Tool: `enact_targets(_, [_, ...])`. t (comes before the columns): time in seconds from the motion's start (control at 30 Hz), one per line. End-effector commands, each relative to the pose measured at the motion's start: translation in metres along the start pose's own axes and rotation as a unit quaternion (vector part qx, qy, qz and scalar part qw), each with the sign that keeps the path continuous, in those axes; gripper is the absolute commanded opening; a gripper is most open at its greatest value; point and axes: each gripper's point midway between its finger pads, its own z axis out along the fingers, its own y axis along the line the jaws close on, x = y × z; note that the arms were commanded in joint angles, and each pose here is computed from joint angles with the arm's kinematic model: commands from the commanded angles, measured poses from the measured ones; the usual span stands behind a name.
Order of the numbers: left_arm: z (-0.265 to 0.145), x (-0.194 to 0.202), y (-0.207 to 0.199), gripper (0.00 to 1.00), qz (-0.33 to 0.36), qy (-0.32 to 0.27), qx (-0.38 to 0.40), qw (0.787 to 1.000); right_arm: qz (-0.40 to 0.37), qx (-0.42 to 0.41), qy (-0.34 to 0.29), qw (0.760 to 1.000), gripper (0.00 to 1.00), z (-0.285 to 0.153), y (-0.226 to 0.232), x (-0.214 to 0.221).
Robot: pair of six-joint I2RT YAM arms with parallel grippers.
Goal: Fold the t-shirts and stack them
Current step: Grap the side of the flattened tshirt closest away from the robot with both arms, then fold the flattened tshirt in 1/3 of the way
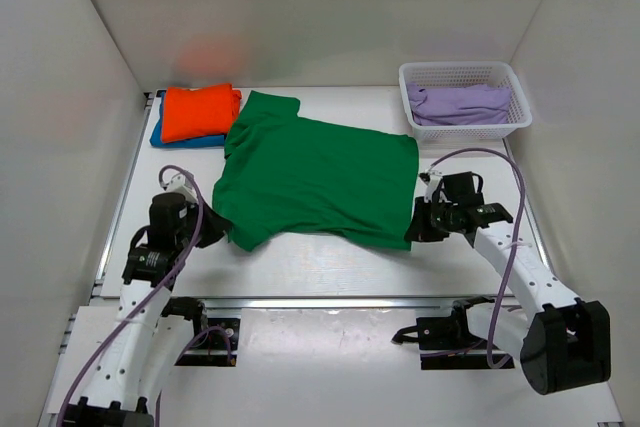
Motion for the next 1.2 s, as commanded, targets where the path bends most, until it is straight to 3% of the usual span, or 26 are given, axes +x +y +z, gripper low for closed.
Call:
enact_targets(0.0, [0.000,-0.038,-0.004,0.00,0.012,-0.049,-0.016,0.999,0.002,-0.003,-0.007,1.000,0.00,-0.011,-0.002,-0.008])
enact_targets(0.33, [0.042,-0.102,-0.009,0.00,0.016,-0.066,-0.037,0.997,0.027,-0.003,0.003,1.000,0.00,-0.003,-0.022,-0.013])
enact_targets(0.83, [0.121,-0.146,-0.022,0.00,0.010,-0.029,-0.029,0.999,0.035,0.000,0.004,0.999,0.00,0.017,-0.047,-0.080])
enact_targets(1.17, [0.179,-0.169,-0.026,0.00,0.013,-0.006,-0.033,0.999,0.040,0.005,0.025,0.999,0.00,0.044,-0.065,-0.100])
